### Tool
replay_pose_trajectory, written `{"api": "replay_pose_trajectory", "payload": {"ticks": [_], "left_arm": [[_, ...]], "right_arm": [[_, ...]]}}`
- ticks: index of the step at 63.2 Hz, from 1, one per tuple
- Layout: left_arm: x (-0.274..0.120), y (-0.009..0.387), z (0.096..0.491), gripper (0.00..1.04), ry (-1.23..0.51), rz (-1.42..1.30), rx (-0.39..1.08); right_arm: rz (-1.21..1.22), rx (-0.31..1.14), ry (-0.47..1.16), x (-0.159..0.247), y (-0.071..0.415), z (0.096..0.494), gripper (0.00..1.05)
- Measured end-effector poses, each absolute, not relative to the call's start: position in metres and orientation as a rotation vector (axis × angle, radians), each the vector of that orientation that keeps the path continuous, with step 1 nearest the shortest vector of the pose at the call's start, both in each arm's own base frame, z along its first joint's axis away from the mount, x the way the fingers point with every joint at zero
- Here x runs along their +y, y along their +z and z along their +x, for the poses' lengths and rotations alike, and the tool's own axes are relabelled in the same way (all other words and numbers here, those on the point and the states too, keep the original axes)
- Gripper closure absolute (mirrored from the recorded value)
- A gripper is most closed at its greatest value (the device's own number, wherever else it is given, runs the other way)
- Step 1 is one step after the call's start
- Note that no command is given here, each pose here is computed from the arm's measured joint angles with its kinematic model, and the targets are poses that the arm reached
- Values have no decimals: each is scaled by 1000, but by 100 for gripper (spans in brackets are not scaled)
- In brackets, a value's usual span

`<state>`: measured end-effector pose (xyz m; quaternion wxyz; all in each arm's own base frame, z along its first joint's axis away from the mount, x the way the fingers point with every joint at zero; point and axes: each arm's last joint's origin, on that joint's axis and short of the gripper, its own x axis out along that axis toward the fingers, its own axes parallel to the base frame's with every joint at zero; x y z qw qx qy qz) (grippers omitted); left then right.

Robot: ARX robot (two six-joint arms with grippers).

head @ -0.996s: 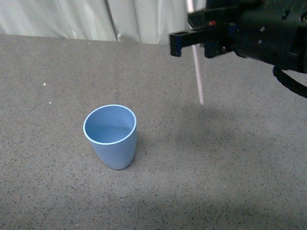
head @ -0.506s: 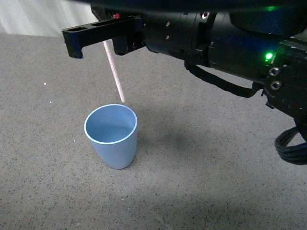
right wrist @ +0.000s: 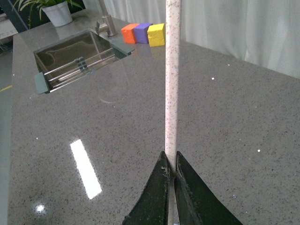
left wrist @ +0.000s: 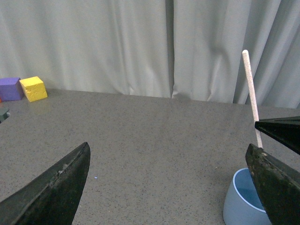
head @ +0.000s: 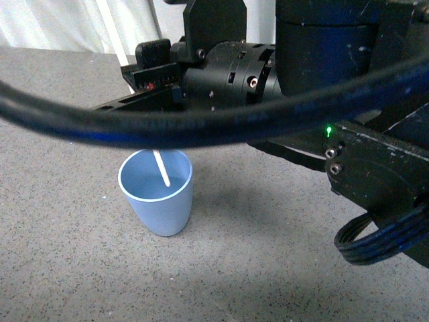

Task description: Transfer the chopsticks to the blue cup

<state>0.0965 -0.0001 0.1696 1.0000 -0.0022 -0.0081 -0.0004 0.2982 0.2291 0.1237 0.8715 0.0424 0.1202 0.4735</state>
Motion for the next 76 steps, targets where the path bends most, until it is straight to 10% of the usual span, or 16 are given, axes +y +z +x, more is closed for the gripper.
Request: {"api": "replay_pose_trajectory", "payload": {"ticks": [23, 54, 76], "left_arm": [[0, 170, 97, 7, -1, -4, -16], [0, 170, 97, 7, -1, -4, -16], [0, 170, 97, 7, -1, -4, -16]], "right_arm": [[60, 261, 976, 229, 117, 298, 103], [72, 214, 944, 218, 127, 284, 19], [35, 334, 302, 136, 122, 294, 9]]}}
